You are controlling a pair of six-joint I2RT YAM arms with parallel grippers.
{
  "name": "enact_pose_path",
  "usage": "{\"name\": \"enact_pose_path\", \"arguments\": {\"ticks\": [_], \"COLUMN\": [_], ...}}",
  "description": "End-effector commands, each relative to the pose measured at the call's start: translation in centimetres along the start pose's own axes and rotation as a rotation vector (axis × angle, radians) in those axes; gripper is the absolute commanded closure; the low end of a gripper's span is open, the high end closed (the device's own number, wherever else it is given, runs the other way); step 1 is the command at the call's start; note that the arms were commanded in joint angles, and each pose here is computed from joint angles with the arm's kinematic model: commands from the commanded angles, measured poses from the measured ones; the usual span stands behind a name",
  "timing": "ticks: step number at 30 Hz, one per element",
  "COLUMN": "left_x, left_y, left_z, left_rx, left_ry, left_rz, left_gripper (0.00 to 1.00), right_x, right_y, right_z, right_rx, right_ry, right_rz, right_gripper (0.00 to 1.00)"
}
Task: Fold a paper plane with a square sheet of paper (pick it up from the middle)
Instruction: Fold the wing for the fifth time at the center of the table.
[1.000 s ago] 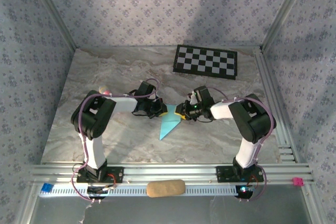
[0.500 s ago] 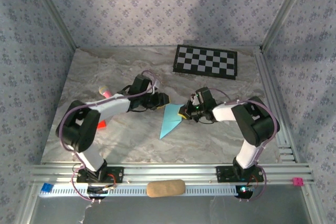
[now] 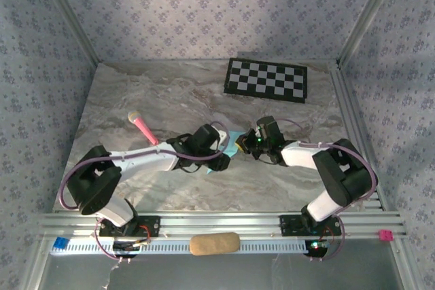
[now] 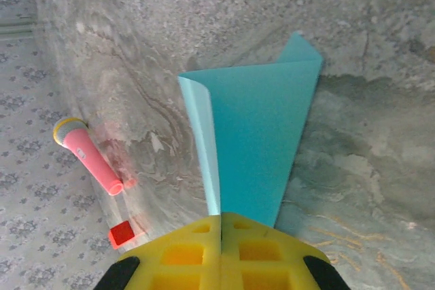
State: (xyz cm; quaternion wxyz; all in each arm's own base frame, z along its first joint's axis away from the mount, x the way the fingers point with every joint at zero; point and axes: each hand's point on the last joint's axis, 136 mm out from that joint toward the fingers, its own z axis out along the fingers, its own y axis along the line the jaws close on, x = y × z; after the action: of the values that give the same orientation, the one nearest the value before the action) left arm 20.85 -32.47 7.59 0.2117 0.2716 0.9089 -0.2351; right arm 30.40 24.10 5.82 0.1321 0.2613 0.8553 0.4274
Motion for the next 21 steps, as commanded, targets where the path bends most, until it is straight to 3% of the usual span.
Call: {"name": "enact_pose_path", "arguments": {"ticks": [1,11,21], "left_x": [0.6,0.6,0.7], "left_y": [1.3,1.8,2.3], "left_z": [0.4,1.7,2.4], "left_rx": [-0.159,-0.357,-0.399], "left_ry": [0.004,-0.003,-0.012], "left_rz": [0.157,0.270,0.292], "left_gripper": [0.54,0.54,0.62], "right_x": [-0.2,-0.1,-0.1], "right_y": [-0.3,0.1,0.2], "right_z": [-0.4,-0.3,-0.3], "right_rx": [0.013,0.000,-0.004], "right_ry": [-0.028,-0.026,-0.027], "right_rz": [0.023,0.022,0.023], "right_gripper": [1.00,1.00,1.00]}}
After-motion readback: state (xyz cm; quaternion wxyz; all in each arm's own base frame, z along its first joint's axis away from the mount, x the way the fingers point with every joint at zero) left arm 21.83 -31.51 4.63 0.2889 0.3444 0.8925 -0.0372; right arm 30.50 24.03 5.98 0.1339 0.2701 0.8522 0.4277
